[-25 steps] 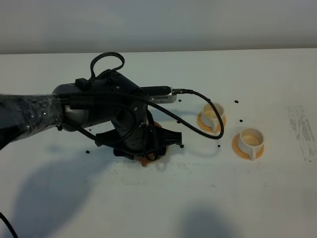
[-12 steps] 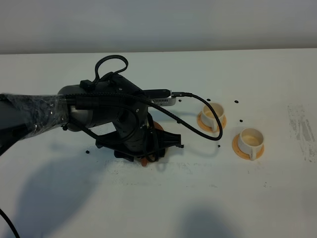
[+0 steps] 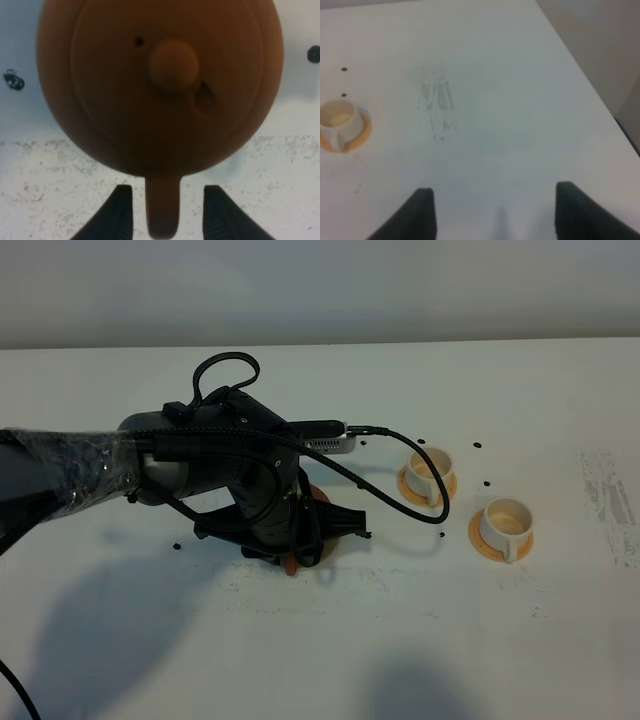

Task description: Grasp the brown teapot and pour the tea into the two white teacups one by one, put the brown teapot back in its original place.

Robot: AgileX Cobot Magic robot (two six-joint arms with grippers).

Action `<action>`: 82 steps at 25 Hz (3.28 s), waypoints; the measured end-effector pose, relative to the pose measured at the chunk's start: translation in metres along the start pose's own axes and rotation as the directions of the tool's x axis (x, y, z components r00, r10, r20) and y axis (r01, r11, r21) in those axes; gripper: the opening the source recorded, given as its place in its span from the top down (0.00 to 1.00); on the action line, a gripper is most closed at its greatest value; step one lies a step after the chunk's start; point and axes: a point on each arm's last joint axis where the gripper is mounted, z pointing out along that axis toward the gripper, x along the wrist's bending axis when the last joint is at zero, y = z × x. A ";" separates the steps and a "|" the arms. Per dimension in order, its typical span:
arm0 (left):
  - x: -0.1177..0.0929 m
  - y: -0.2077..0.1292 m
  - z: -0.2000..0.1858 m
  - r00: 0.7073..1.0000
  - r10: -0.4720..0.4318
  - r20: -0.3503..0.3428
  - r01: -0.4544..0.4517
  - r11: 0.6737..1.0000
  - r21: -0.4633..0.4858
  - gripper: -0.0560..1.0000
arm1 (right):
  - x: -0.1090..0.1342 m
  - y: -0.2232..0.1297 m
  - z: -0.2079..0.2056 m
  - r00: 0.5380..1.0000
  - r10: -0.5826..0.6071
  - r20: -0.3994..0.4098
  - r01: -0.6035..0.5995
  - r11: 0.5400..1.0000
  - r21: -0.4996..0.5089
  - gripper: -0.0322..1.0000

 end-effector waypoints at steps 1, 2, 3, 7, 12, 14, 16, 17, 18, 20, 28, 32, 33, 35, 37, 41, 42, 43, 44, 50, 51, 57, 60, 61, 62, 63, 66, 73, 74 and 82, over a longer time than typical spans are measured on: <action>0.000 0.000 0.000 1.000 -0.001 0.000 0.001 1.000 -0.001 0.64 | 0.000 0.000 0.000 1.000 0.000 0.000 0.000 1.000 0.000 0.47; 0.001 0.001 0.000 1.000 -0.002 0.000 0.002 1.000 -0.001 0.64 | 0.000 0.000 0.000 1.000 0.000 0.000 0.000 1.000 0.000 0.47; 0.001 0.001 0.000 1.000 -0.003 0.000 0.003 1.000 -0.001 0.64 | 0.000 0.000 0.000 1.000 0.000 0.000 0.000 1.000 0.000 0.47; 0.002 0.002 0.000 1.000 -0.007 -0.001 0.007 1.000 -0.002 0.64 | 0.000 0.000 0.000 1.000 0.000 0.000 0.000 1.000 0.000 0.47; 0.004 0.003 0.000 1.000 -0.013 -0.002 0.013 1.000 -0.003 0.69 | 0.000 0.000 0.000 1.000 0.000 0.000 0.000 1.000 0.000 0.47; 0.005 0.003 0.000 1.000 -0.013 -0.002 0.013 1.000 -0.002 0.78 | 0.000 0.000 0.000 1.000 0.000 0.000 0.000 1.000 0.000 0.47; 0.005 0.004 0.000 1.000 0.004 -0.001 -0.004 1.000 -0.001 0.85 | 0.000 0.000 0.000 1.000 0.000 0.000 0.000 1.000 0.000 0.47; 0.005 0.003 0.000 1.000 0.015 -0.001 -0.015 1.000 0.001 0.85 | 0.000 0.000 0.000 1.000 0.000 0.000 0.000 1.000 0.000 0.47; 0.005 0.003 0.000 1.000 0.027 -0.001 -0.027 1.000 0.002 0.85 | 0.000 0.000 0.000 1.000 0.000 0.000 0.000 1.000 0.000 0.47; 0.005 0.003 0.000 0.999 0.042 -0.001 -0.042 0.999 0.002 0.85 | 0.000 0.000 0.000 1.000 0.000 0.000 0.000 1.000 0.000 0.47; 0.005 0.004 0.000 0.998 0.069 -0.001 -0.069 0.998 0.002 0.85 | 0.000 0.000 0.000 1.000 0.000 0.000 0.000 1.000 0.000 0.47; 0.005 0.004 0.000 0.997 0.082 -0.001 -0.082 0.997 0.003 0.85 | 0.000 0.000 0.000 1.000 0.000 0.000 0.000 1.000 0.000 0.47; 0.005 0.004 0.000 0.996 0.086 -0.001 -0.086 0.996 0.003 0.85 | 0.000 0.000 0.000 1.000 0.000 0.000 0.000 1.000 0.000 0.47; 0.006 0.004 -0.002 0.994 0.105 -0.003 -0.105 0.995 0.002 0.85 | 0.000 0.000 0.000 1.000 0.000 0.000 0.000 1.000 0.000 0.47; 0.006 0.005 -0.004 0.994 0.113 -0.006 -0.113 0.994 -0.003 0.85 | 0.000 0.000 0.000 1.000 0.000 0.000 0.000 1.000 0.000 0.47; 0.007 0.006 -0.009 0.992 0.129 -0.011 -0.129 0.991 -0.019 0.85 | 0.000 0.000 0.000 1.000 0.000 0.000 0.000 1.000 0.000 0.47; 0.007 0.007 -0.012 0.991 0.133 -0.012 -0.133 0.991 -0.027 0.85 | 0.000 0.000 0.000 1.000 0.000 0.000 0.000 1.000 0.000 0.47; 0.007 0.008 -0.014 0.990 0.138 -0.012 -0.138 0.990 -0.033 0.85 | 0.000 0.000 0.000 1.000 0.000 0.000 0.000 1.000 0.000 0.47; 0.007 0.008 -0.017 0.990 0.142 -0.014 -0.142 0.989 -0.040 0.85 | 0.000 0.000 0.000 1.000 0.000 0.000 0.000 1.000 0.000 0.47; 0.008 0.012 -0.035 0.981 0.192 -0.018 -0.193 0.977 -0.092 0.85 | 0.000 0.000 0.000 1.000 0.000 0.000 0.000 1.000 0.000 0.47; 0.008 0.013 -0.038 0.977 0.214 -0.018 -0.214 0.972 -0.099 0.85 | 0.000 0.000 0.000 1.000 0.000 0.000 0.000 1.000 0.000 0.47; 0.004 0.021 -0.057 0.932 0.362 -0.031 -0.362 0.922 -0.139 0.85 | 0.000 0.000 0.000 1.000 0.000 0.000 0.000 1.000 0.000 0.47; -0.001 0.029 -0.067 0.912 0.409 -0.033 -0.408 0.897 -0.170 0.85 | 0.000 0.000 0.000 1.000 0.000 0.000 0.000 1.000 0.000 0.47; -0.002 0.031 -0.070 0.905 0.425 -0.034 -0.424 0.887 -0.181 0.85 | 0.000 0.000 0.000 1.000 0.000 0.000 0.000 1.000 0.000 0.47; -0.004 0.034 -0.073 0.896 0.442 -0.037 -0.440 0.877 -0.191 0.85 | 0.000 0.000 0.000 1.000 0.000 0.000 0.000 1.000 0.000 0.47; -0.004 0.036 -0.076 0.890 0.454 -0.040 -0.452 0.869 -0.201 0.85 | 0.000 0.000 0.000 1.000 0.000 0.000 0.000 1.000 0.000 0.47; -0.004 0.044 -0.084 0.863 0.503 -0.053 -0.502 0.838 -0.214 0.85 | 0.000 0.000 0.000 1.000 0.000 0.000 0.000 1.000 0.000 0.47; 0.007 0.060 -0.095 0.807 0.584 -0.087 -0.587 0.777 -0.228 0.85 | 0.000 0.000 0.000 1.000 0.000 0.000 0.000 1.000 0.000 0.47; 0.009 0.062 -0.096 0.795 0.601 -0.089 -0.603 0.764 -0.229 0.85 | 0.000 0.000 0.000 1.000 0.000 0.000 0.000 1.000 0.000 0.47; 0.025 0.072 -0.096 0.674 0.734 -0.081 -0.730 0.645 -0.225 0.85 | 0.000 0.000 0.000 1.000 0.000 0.000 0.000 1.000 0.000 0.47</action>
